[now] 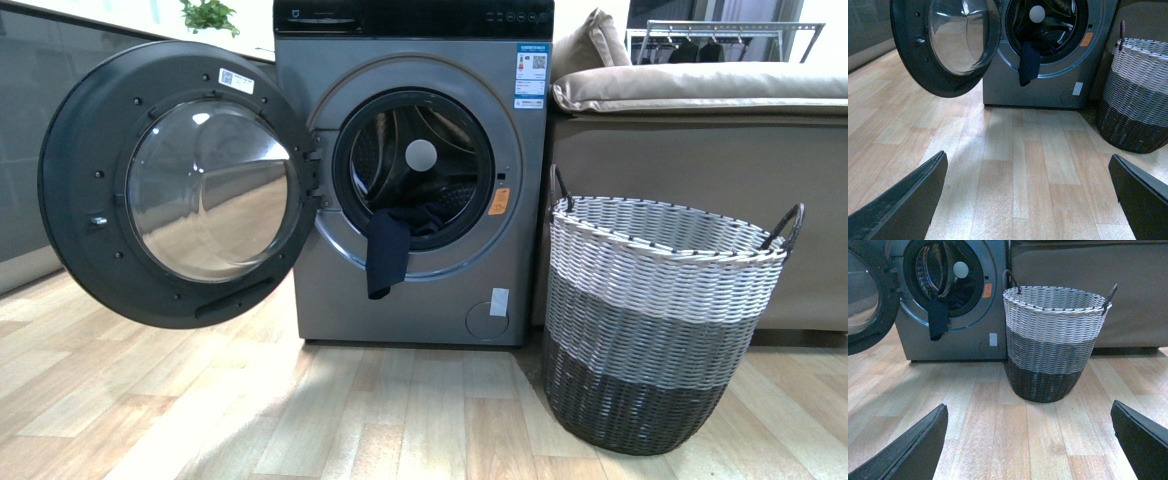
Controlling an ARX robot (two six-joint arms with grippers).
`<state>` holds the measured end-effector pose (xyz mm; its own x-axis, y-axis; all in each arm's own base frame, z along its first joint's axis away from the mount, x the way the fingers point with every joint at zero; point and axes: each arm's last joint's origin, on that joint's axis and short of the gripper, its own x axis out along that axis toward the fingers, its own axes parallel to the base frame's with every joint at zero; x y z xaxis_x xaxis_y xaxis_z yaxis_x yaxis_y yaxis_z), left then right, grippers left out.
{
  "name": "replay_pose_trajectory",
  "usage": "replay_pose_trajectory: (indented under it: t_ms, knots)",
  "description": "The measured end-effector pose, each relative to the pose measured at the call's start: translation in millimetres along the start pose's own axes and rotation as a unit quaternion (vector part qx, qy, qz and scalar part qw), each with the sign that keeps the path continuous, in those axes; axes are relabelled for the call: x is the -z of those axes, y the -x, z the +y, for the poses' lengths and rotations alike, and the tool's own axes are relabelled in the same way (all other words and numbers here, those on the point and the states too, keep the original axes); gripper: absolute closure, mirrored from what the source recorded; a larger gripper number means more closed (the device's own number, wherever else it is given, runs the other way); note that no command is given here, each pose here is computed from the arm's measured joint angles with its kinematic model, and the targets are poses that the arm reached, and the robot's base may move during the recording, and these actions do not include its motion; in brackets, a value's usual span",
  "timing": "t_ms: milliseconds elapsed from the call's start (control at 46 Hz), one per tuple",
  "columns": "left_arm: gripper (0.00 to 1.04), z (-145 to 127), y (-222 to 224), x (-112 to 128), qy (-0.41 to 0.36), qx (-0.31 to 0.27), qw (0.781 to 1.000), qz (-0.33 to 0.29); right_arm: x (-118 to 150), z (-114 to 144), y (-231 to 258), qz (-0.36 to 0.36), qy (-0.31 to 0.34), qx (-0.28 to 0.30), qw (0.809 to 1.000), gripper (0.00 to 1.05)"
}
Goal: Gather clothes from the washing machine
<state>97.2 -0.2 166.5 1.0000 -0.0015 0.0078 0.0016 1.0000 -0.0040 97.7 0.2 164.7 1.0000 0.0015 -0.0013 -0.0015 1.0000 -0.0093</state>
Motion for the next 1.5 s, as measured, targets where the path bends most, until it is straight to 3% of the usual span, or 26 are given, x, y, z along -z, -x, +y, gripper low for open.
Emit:
replay_pose_trajectory:
  t_ms: [1502]
  knots:
    - [0.06, 0.0, 0.0, 0.0, 0.0, 0.0, 1.0, 0.0, 0.0, 0.0, 0.0, 0.0, 0.0, 0.0, 1.0, 0.07]
